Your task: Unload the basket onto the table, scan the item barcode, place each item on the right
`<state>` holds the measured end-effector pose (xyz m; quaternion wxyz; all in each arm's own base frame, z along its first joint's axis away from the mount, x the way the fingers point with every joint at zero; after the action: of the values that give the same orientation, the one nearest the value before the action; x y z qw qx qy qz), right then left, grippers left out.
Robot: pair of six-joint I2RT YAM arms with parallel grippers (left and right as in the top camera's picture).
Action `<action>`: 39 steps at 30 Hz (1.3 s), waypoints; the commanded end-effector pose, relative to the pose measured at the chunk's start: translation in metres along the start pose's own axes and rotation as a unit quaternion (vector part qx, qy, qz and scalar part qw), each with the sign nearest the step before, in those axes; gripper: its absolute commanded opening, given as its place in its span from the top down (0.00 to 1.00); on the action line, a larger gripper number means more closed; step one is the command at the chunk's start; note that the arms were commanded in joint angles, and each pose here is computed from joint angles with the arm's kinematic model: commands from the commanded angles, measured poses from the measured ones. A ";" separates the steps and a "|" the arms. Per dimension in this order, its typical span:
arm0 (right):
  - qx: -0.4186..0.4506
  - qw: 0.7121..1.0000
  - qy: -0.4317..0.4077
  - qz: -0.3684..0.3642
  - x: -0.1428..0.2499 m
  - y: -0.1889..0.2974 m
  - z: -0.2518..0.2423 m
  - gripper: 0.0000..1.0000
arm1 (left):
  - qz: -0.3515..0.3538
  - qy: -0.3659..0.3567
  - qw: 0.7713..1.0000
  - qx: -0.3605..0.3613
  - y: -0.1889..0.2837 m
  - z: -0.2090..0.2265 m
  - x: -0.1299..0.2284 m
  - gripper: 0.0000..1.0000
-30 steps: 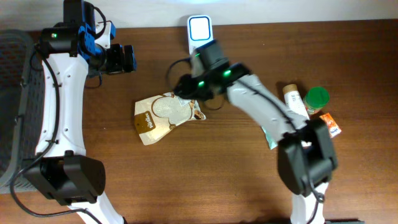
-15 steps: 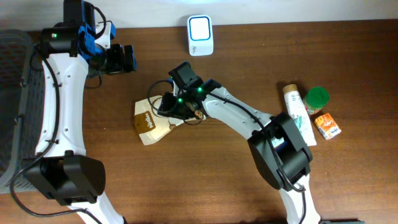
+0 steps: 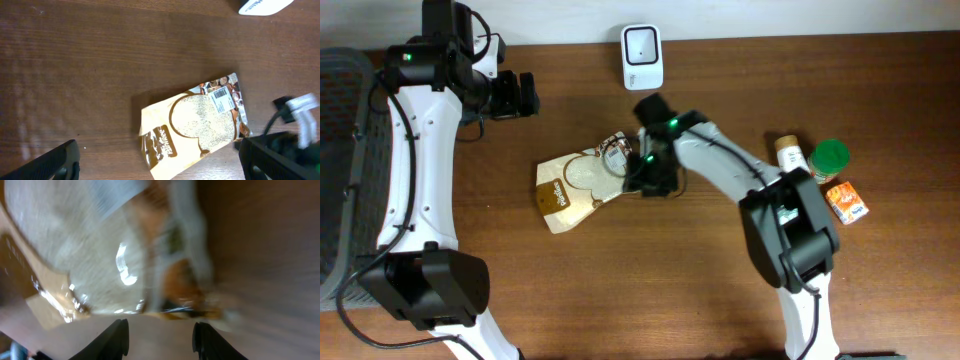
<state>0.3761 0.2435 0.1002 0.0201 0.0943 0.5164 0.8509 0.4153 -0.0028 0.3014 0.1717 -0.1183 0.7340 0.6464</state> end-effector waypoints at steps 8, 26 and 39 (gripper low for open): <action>0.001 1.000 0.017 -0.005 -0.001 -0.008 0.002 0.58 | 0.001 -0.009 1.000 0.005 -0.001 0.000 0.000 0.01; 0.029 0.994 0.003 -0.110 -0.046 -0.022 -0.017 0.59 | 0.001 -0.009 1.000 0.005 -0.001 0.000 0.000 0.01; -0.122 0.952 0.216 -0.181 -0.053 -0.019 0.065 0.55 | 0.001 -0.009 1.000 0.005 -0.001 0.000 0.000 0.01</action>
<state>0.4342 0.2973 0.0909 0.0815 -0.1587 0.4210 0.8893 0.4153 -0.0028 0.3014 0.1717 -0.1183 0.7340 0.6464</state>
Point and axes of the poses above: each gripper's point midway between its finger pads, its own y axis back along the fingers, its own z axis along the line the jaws close on, x = y × z, the point moved 8 cm from there along y, back along the fingers, and after that the axes turned 8 degrees about -y, right-handed, at the moved point
